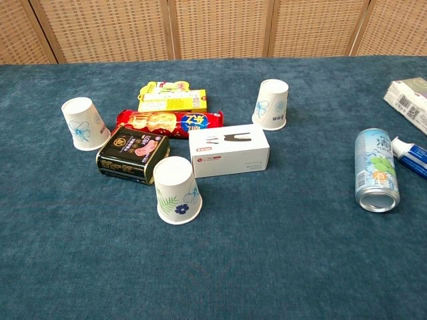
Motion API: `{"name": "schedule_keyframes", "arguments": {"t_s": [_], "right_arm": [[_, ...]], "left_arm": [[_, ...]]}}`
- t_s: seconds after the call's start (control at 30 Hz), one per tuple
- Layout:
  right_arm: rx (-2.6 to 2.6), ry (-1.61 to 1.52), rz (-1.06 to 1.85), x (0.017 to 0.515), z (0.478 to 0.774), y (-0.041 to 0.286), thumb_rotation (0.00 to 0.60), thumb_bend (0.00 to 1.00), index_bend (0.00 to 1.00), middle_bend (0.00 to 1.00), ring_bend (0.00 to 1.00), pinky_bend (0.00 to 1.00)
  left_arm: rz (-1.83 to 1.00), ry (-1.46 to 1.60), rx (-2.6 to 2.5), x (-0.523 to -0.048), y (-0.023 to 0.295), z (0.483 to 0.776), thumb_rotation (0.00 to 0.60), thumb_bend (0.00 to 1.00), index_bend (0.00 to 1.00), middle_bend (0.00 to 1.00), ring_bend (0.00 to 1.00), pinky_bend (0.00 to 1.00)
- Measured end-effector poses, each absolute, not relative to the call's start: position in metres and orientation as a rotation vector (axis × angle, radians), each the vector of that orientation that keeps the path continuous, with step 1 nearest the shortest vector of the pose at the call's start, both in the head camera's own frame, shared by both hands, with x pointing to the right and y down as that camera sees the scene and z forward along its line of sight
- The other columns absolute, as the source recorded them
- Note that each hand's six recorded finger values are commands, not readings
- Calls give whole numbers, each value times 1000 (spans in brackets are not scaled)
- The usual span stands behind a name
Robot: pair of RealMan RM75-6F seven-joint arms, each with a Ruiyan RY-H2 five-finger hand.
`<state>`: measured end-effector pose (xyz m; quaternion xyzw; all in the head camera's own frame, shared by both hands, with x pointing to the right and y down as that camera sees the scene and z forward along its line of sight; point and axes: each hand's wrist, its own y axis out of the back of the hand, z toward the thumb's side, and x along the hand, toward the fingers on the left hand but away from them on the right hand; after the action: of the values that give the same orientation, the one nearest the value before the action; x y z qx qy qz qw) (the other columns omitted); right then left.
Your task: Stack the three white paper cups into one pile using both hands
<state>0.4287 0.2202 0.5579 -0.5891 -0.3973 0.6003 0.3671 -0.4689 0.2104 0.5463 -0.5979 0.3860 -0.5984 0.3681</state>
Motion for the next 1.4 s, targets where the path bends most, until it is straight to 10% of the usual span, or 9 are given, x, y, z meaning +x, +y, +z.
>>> {"name": "schedule_keyframes", "arguments": {"t_s": [1.4], "right_arm": [[-1506,-1054,1527,432,542,226,600,276,0,0,0,192]], "left_arm": [[-1660,719,-1714,-426,142,626,499,479,0,0,0,14]]}}
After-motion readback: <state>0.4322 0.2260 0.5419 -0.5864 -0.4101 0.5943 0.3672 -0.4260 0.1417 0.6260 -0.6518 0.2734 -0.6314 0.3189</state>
